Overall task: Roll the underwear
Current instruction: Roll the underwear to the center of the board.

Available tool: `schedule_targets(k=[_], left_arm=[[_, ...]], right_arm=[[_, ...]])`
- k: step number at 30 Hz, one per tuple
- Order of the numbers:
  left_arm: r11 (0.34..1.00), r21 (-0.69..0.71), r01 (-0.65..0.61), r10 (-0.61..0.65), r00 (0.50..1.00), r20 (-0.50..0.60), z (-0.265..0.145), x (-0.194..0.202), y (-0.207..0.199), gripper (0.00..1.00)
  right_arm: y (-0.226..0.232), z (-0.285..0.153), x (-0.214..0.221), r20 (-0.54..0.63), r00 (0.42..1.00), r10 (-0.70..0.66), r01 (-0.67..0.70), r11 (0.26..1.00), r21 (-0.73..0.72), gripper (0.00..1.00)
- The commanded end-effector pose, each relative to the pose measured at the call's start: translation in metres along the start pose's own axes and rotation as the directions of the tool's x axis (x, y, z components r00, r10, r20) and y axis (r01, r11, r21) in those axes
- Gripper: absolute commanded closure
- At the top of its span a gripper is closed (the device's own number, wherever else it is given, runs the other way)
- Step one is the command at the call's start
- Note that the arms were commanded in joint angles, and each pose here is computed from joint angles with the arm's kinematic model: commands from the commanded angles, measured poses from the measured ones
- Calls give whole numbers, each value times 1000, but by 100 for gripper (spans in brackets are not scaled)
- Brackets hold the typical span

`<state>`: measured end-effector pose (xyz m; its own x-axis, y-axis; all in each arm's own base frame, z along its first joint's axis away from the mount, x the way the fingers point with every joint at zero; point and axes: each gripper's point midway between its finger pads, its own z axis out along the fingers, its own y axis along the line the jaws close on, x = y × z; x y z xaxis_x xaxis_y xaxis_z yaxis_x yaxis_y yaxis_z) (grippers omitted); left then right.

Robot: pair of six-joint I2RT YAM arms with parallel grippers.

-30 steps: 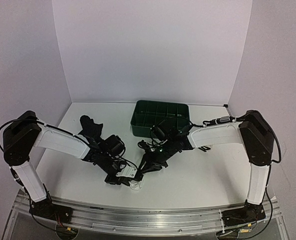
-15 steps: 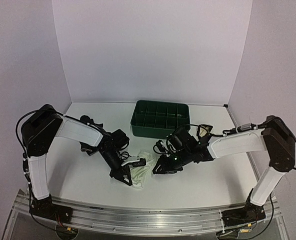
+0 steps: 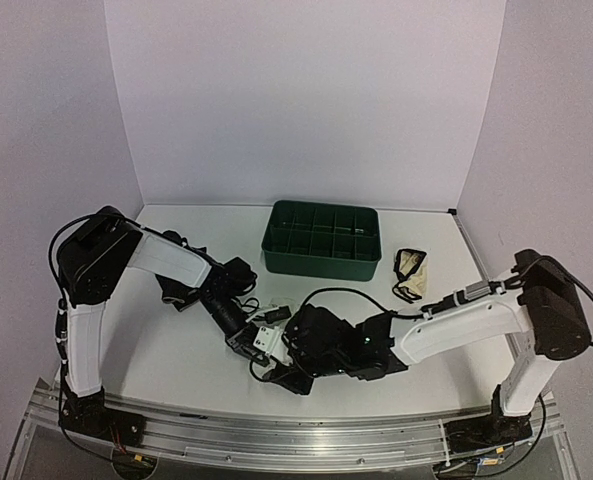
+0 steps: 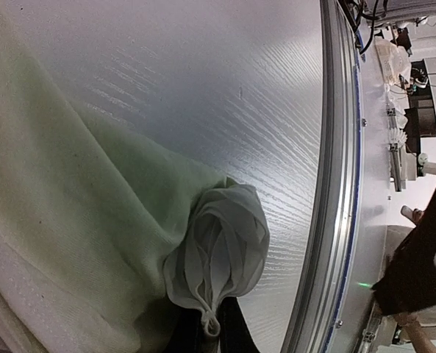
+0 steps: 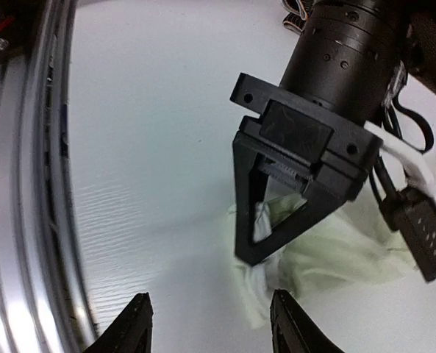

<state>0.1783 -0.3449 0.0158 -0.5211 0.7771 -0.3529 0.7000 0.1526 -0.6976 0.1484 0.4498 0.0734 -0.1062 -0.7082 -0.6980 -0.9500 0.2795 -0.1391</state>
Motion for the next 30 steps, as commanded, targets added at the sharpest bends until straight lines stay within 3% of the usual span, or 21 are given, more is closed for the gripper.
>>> schedule_targets(k=[1, 11, 20, 24, 26, 30], left_arm=[[998, 31, 47, -47, 999, 2, -1, -5, 2, 100], [999, 21, 29, -29, 999, -17, 1, 0, 5, 100], [1000, 12, -3, 3, 999, -34, 0, 1, 7, 100], [1000, 4, -11, 11, 999, -41, 1, 1, 10, 100], [1000, 6, -16, 17, 999, -39, 1, -2, 9, 100], [999, 25, -22, 23, 999, -37, 0, -1, 5, 100]], right_arm=[[-18, 30, 13, -87, 973, -214, 222, 971, 87, 48], [-25, 63, 46, -199, 958, -209, 234, 965, 114, 49], [-40, 57, 82, -271, 951, -148, 183, 977, 107, 53], [-32, 60, 80, -265, 950, -168, 185, 982, 42, 63], [-29, 62, 81, -269, 949, -161, 174, 984, 24, 77], [-27, 61, 90, -290, 949, -125, 135, 991, 17, 94]])
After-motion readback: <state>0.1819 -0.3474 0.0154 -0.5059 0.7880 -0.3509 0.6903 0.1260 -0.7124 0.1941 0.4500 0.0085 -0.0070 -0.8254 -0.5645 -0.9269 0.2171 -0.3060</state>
